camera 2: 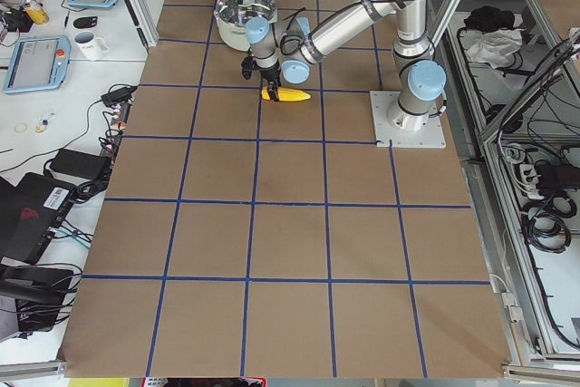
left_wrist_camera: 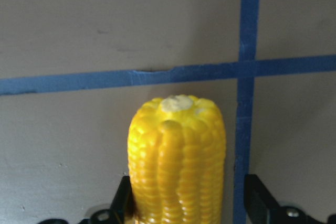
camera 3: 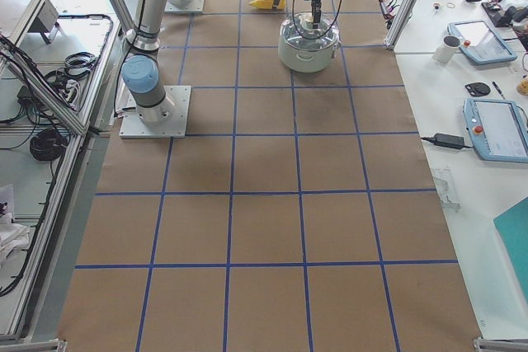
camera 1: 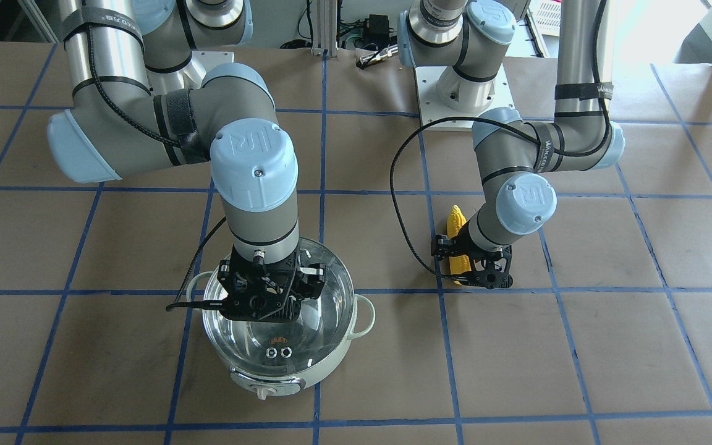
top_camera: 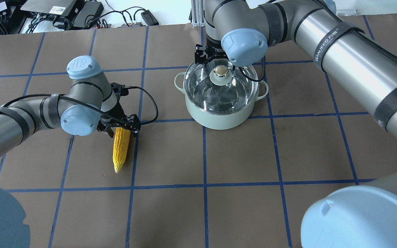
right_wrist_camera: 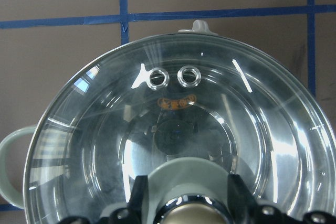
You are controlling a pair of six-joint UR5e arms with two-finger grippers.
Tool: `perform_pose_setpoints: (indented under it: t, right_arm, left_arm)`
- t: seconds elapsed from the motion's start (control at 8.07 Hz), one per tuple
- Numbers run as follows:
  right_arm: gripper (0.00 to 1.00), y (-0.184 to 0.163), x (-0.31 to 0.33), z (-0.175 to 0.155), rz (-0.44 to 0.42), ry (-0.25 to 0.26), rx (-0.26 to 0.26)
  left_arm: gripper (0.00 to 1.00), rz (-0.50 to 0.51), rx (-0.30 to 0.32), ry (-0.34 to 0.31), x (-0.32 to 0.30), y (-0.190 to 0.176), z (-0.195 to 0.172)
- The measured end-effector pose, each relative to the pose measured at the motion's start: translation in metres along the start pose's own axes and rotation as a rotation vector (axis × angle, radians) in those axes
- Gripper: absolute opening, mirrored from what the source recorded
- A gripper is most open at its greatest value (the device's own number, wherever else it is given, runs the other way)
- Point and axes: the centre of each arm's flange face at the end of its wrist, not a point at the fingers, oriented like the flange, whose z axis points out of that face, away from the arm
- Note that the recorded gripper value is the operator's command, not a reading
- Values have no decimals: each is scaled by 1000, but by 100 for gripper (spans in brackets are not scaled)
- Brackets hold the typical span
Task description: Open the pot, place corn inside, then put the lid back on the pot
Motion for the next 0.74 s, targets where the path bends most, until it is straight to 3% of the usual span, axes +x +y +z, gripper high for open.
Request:
perform_pose_setpoints:
  t: [0.12,0.37,0.74]
  right_arm:
    - [49,0,0,0,0,3,-2]
    - [49,1,1,0,0,4,-3]
    - [48,5,5,-31,-4,-3,23]
  left_arm:
    - [25,27,0,1,0,2,0]
    - [12,66,0,1,1,3,0]
    - [10,73,5,-6,1,4,-5]
